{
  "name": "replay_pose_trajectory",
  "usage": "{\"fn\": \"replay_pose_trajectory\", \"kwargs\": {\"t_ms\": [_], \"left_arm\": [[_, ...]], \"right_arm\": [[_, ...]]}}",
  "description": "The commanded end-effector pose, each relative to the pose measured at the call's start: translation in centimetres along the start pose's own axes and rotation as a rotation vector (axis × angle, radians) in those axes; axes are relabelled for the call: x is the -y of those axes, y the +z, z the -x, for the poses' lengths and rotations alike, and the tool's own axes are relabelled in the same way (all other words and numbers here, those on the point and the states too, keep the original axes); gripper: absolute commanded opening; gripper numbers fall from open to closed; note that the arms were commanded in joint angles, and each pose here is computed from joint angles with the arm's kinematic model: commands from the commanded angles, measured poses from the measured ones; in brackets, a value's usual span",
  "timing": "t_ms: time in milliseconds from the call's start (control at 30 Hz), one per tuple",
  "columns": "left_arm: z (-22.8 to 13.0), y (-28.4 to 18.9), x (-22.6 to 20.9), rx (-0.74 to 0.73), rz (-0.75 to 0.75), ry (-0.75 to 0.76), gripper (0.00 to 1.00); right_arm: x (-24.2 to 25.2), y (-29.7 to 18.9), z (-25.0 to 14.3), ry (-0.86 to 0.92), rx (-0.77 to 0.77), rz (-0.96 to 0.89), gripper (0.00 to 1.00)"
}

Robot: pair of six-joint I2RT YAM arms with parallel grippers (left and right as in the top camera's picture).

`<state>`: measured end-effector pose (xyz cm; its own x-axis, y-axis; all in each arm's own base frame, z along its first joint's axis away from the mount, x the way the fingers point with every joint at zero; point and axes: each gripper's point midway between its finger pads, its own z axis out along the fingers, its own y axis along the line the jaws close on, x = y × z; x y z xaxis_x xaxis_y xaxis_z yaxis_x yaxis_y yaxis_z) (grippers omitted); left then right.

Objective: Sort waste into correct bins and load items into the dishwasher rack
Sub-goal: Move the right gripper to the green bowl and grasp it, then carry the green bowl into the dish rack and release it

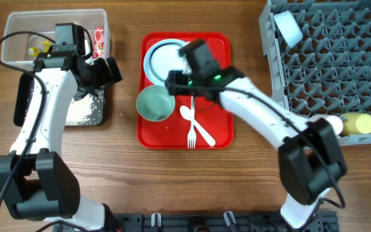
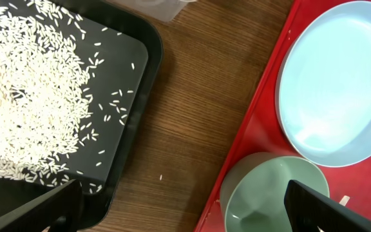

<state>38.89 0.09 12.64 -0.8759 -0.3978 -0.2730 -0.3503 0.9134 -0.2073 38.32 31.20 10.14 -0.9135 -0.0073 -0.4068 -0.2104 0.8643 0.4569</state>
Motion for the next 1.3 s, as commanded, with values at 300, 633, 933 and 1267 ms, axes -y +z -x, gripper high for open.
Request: {"fn": "replay_pose_trajectory", "kwargs": {"t_ms": [300,633,933,1267], "left_arm": [[0.3,0.1,-0.2,0.005,0.009,0.000,1.00],[0.3,0.1,-0.3,0.005,0.010,-0.003,1.00],[0.3,0.1,-0.2,0.005,0.009,0.000,1.00],[0.3,0.1,-0.2,0.005,0.009,0.000,1.00]], "right_arm": [[3.1,5.1,-3.9,0.071,-0.090,-0.134,0.38],[3.2,5.0,-3.3,0.066,-0.078,-0.130,0.05],[6.2,-5.7,4.1,0.007,0.159,-0.236,0.04],[18.5,-26.3,6.1,0.006,0.396,-0.882,0.05]]}}
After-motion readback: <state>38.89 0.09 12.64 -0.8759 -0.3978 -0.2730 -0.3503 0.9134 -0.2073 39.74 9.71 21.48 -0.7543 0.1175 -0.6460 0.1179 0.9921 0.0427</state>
